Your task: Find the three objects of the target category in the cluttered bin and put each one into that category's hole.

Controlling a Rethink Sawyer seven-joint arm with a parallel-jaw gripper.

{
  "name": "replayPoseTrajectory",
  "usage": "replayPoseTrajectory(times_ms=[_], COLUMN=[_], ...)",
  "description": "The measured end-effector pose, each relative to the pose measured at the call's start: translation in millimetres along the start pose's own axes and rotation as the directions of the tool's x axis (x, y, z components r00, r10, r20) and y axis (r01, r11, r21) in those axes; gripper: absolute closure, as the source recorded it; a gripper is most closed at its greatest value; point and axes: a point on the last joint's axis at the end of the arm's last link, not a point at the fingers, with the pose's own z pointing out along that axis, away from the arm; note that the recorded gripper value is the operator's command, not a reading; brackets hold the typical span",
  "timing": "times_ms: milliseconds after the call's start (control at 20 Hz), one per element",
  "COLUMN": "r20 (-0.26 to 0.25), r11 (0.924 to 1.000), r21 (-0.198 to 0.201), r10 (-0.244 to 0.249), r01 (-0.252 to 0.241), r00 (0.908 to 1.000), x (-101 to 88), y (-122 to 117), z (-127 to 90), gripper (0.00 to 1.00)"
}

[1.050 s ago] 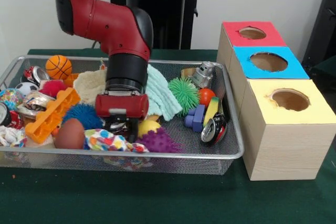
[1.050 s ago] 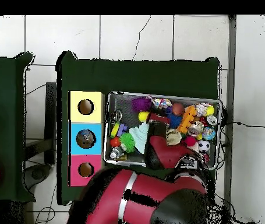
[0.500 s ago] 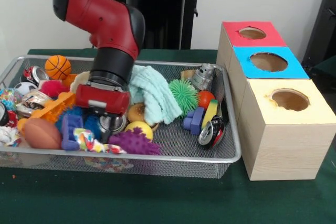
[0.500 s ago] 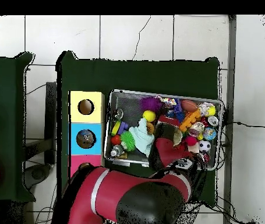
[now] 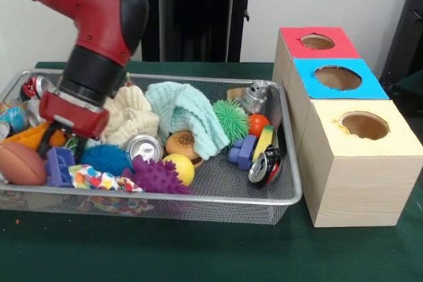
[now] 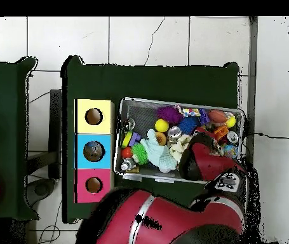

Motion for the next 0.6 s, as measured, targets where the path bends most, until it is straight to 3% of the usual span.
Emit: replayPoseTrajectory(times_ms=[100, 150, 250, 300, 450, 550, 600], r20=[-0.115, -0.141, -0.222, -0.284, -0.390, -0.419, -0.435], r11=[0.9965, 0.9947, 0.9873, 0.9804, 0.9633, 0.9561, 0.9497], r21=[0.046, 0.054, 0.078, 0.099, 0.139, 0.149, 0.151], r10=[0.075, 0.094, 0.152, 0.192, 0.266, 0.292, 0.313], r01=[-0.070, -0.087, -0.138, -0.170, -0.229, -0.252, -0.274], r00=[0.9905, 0.9855, 0.9631, 0.9396, 0.8815, 0.8597, 0.8442], x=[-5.6, -8.0, -14.5, -16.4, -17.0, -18.1, -20.7], y=[-9.6, -9.6, -9.4, -11.9, -22.3, -25.5, -27.1], z=[-0.9, -1.9, -5.0, -7.5, -12.0, -13.7, -14.6], gripper=[0.00, 0.00, 0.00, 0.00, 0.00, 0.00, 0.00])
